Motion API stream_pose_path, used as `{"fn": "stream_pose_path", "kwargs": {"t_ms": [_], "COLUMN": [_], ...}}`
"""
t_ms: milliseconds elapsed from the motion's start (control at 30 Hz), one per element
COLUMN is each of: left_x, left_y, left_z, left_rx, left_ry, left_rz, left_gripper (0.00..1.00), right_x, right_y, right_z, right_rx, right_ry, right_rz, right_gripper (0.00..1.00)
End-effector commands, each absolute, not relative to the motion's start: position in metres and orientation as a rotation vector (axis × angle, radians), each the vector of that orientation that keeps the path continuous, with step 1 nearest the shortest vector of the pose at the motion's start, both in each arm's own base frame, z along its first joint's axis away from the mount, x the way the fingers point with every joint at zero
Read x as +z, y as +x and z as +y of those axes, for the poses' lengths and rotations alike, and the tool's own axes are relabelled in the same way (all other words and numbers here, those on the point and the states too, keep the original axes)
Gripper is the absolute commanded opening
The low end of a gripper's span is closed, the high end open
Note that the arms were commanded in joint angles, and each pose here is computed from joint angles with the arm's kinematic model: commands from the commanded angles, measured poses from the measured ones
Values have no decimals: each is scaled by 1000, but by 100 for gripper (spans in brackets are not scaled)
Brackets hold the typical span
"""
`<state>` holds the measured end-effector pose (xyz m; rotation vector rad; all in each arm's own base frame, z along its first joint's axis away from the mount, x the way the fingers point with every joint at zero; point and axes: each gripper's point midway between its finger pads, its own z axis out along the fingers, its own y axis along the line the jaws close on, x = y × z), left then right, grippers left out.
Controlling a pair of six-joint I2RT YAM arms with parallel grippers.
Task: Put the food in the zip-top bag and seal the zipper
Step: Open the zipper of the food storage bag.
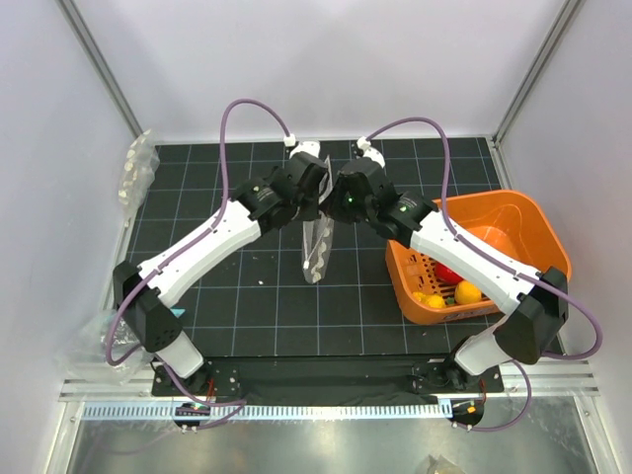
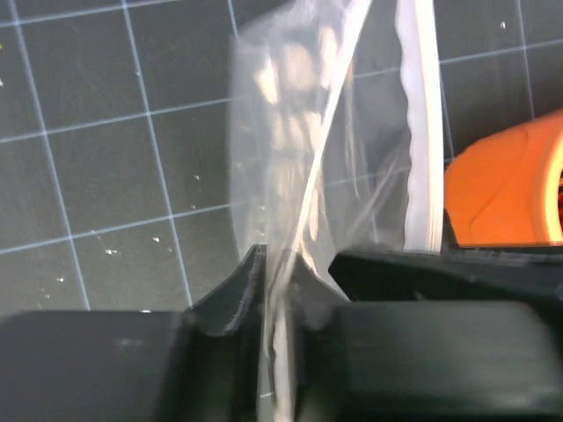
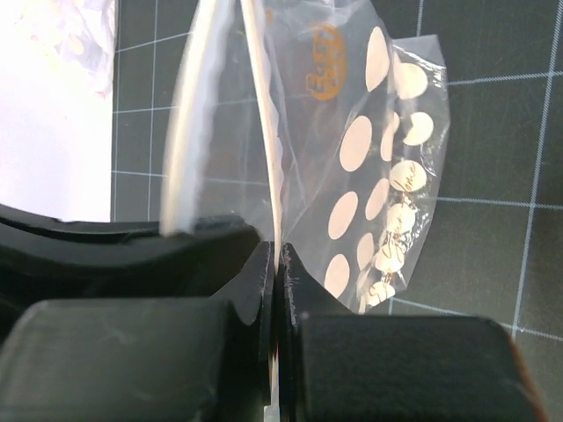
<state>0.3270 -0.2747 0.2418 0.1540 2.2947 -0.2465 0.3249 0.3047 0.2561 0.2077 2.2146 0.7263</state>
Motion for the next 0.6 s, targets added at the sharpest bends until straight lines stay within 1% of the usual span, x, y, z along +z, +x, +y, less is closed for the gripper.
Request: {"fn": "stream_pose_path", "kwargs": {"t_ms": [0, 33, 67, 267, 300, 367, 400, 433, 467, 567], "left_x": [274, 274, 277, 297, 298, 298, 297, 296, 288, 273], "left_y": [337, 338, 340, 341, 339, 338, 338, 338, 335, 332], "left_z": [-262, -260, -255, -221, -217, -212, -211, -211, -211, -217], "left_rx": [-168, -141, -94, 114, 144, 169, 178, 173, 171, 131], "left_ry": [169, 184, 205, 251, 280, 293, 292, 297, 307, 308], "left_rz": [2239, 2241, 2234, 2192, 2193, 2191, 2192, 2194, 2207, 2235], "left_gripper": [7, 2, 0, 0, 0, 0, 0, 0, 0, 0], "right_x": [272, 269, 263, 242, 239, 237, 236, 236, 239, 238], "right_y": [323, 323, 323, 322, 322, 322, 322, 321, 319, 314], "right_z": [295, 291, 286, 265, 262, 259, 259, 258, 258, 254], "right_rx": [724, 700, 665, 556, 549, 544, 545, 543, 551, 537], "right_ry": [249, 262, 283, 364, 378, 384, 381, 368, 363, 344], "right_rz": [2171, 2179, 2195, 2245, 2251, 2256, 2257, 2256, 2254, 2269], "right_gripper": [1, 1, 1, 1, 5, 9, 17, 23, 27, 33]}}
